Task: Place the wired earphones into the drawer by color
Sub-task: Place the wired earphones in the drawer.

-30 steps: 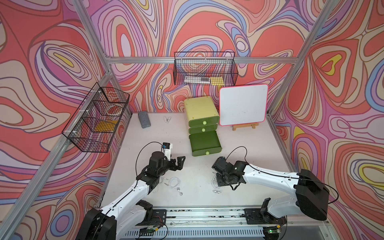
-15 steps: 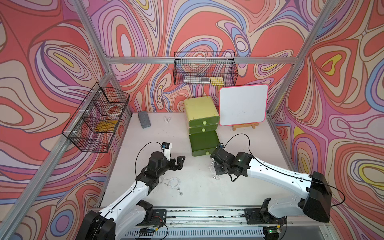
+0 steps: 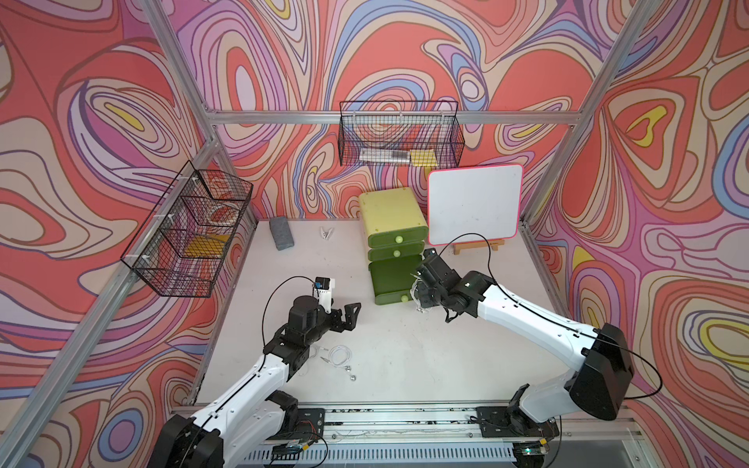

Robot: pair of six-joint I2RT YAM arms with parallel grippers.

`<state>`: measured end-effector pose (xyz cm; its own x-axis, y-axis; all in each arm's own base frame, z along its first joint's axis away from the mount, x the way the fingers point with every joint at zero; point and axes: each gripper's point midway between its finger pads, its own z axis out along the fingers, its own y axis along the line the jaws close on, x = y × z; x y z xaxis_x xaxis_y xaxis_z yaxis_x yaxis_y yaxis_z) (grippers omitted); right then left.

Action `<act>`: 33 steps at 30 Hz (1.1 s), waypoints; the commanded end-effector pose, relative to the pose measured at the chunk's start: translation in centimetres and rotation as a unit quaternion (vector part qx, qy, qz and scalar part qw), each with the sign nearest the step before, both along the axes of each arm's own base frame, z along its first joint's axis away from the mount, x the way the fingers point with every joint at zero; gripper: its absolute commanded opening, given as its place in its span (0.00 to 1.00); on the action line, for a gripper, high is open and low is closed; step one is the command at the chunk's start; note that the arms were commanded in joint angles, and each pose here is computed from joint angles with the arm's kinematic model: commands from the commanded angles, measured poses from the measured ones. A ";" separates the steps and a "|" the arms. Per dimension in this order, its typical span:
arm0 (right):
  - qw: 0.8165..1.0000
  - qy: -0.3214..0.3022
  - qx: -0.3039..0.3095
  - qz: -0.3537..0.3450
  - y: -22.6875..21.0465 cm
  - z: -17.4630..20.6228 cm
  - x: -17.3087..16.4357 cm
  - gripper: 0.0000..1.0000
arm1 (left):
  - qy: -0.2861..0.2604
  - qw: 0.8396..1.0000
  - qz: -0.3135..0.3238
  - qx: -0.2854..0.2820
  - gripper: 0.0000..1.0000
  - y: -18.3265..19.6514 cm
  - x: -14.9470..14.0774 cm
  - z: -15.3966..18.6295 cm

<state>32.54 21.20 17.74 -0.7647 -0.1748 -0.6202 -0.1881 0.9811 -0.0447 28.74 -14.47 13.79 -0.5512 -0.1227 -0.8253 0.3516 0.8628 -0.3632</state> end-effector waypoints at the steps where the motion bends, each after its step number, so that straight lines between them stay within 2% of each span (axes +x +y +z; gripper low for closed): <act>1: 0.999 -0.045 0.013 0.009 1.1 1.8 3.0 0.00 | -0.006 1.000 0.000 0.006 0.99 0.2 -0.2 0.2; 10: 0.996 -0.073 0.026 0.037 3.5 2.0 7.5 0.00 | -0.010 1.000 0.002 0.007 0.99 0.3 -0.3 0.3; 17: 0.993 -0.092 0.016 0.076 5.6 1.5 9.7 0.00 | -0.010 1.000 0.002 0.008 0.99 0.3 -0.3 0.3; 33: 0.994 -0.057 -0.012 0.089 6.8 -5.0 11.1 0.00 | -0.008 1.000 0.002 0.008 0.99 0.3 -0.2 0.2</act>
